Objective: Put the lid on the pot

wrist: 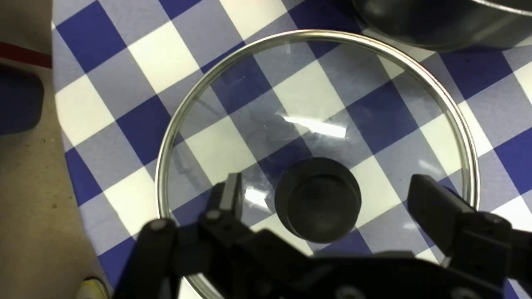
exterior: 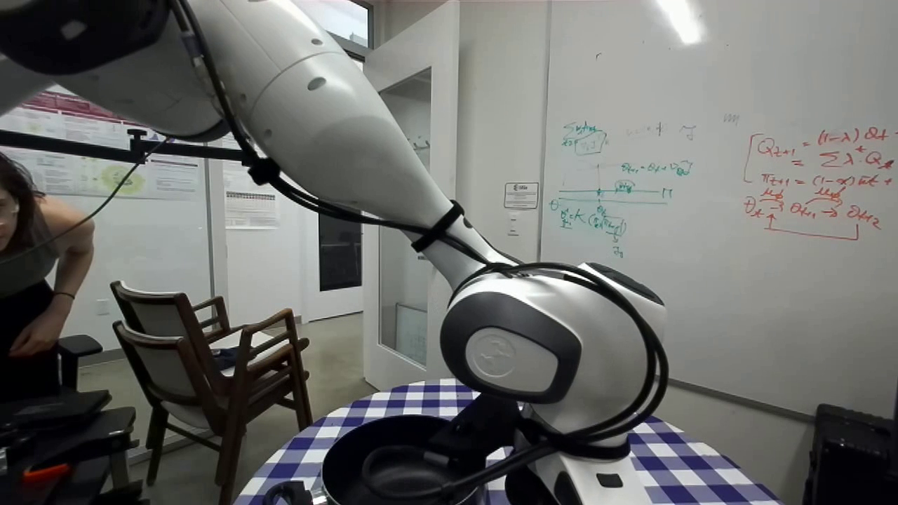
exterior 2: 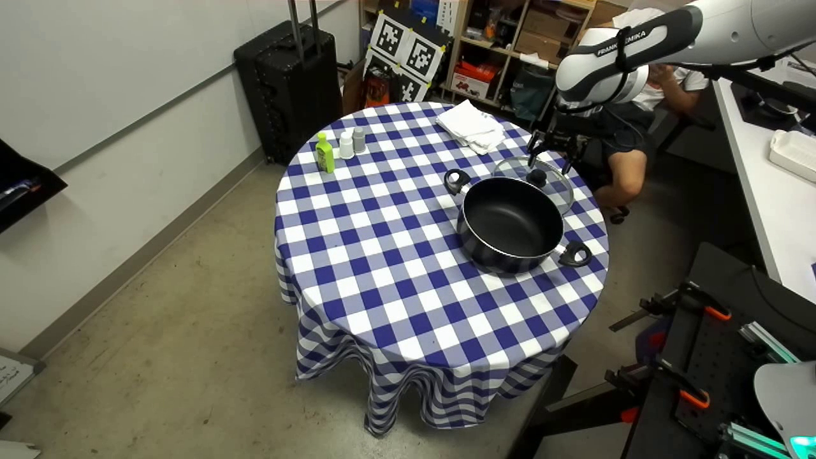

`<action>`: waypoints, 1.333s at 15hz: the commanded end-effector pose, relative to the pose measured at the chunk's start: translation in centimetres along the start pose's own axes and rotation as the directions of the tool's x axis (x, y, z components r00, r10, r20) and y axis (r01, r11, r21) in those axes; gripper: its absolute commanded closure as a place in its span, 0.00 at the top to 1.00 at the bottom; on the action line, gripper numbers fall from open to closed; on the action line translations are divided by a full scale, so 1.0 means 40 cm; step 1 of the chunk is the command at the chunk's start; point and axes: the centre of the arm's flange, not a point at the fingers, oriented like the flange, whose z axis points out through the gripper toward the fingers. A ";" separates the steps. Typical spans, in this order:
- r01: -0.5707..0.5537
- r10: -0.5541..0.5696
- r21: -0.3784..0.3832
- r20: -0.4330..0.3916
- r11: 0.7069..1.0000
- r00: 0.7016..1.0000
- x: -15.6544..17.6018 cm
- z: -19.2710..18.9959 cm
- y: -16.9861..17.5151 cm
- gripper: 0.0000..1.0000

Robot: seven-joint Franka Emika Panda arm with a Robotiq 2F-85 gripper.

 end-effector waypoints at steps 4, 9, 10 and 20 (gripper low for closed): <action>0.016 -0.016 0.008 0.057 1.000 0.998 0.070 0.034 -0.036 1.00; 0.031 -0.030 -0.005 0.104 1.000 0.994 0.088 0.063 -0.060 1.00; 0.033 -0.032 -0.005 0.111 0.999 0.993 0.090 0.066 -0.062 0.84; 0.031 -0.028 -0.011 0.172 0.999 0.985 0.101 0.090 -0.048 0.57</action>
